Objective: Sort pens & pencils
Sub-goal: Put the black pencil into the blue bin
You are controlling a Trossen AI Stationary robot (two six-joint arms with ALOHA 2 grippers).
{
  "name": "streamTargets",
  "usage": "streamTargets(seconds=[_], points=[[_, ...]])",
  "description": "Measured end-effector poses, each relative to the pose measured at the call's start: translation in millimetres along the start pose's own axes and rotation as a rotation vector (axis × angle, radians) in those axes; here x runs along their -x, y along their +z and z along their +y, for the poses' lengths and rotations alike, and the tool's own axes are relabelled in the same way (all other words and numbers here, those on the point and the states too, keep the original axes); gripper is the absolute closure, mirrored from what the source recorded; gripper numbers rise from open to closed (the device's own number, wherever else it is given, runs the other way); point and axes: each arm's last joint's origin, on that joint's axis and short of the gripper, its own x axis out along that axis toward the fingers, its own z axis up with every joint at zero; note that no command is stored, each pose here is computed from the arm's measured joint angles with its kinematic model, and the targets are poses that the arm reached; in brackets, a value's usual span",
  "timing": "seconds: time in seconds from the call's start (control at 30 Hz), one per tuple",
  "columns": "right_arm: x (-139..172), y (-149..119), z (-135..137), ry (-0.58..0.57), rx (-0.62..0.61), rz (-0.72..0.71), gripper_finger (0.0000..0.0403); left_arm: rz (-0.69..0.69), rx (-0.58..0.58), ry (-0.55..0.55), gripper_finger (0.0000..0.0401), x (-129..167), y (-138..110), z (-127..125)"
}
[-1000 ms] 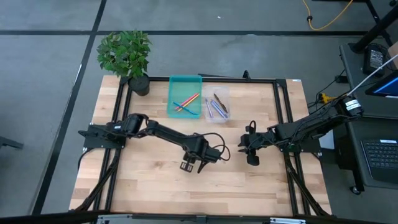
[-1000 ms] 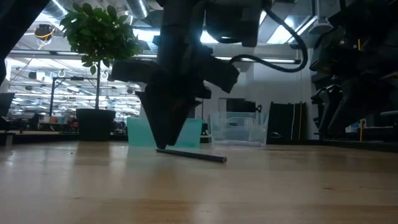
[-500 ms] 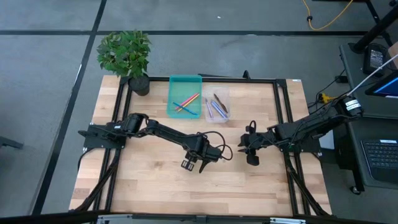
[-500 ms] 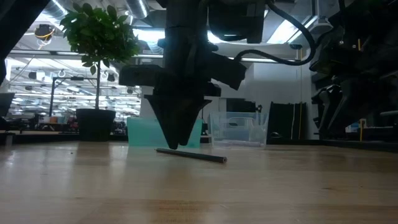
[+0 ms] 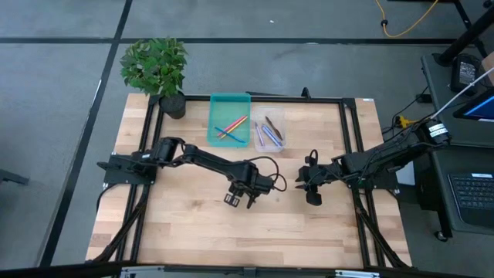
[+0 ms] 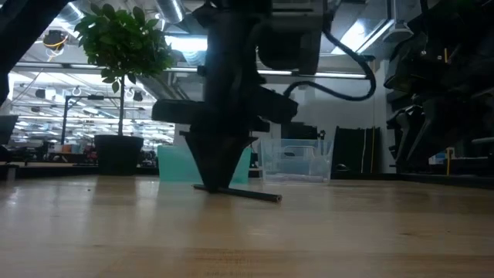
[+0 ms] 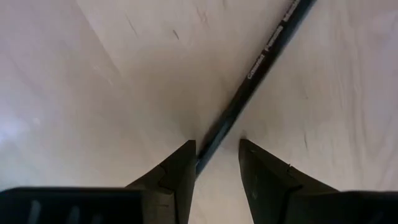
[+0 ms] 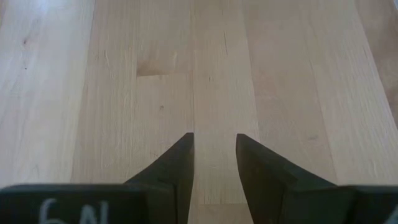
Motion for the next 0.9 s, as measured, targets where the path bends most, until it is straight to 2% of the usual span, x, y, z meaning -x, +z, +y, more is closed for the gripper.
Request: streamTargets(seconds=[0.37,0.6,0.9], points=[[0,0,0,0.000,-0.001,0.000,0.0283,-0.055,-0.081,-0.072,0.0283,-23,-8,3],[0,0,0,0.000,0.000,0.000,0.0283,-0.089,-0.074,-0.135,0.0283,-25,-9,12],[0,0,0,0.000,-0.001,0.001,0.0283,-0.094,-0.065,-0.142,0.0289,-26,-10,15]])
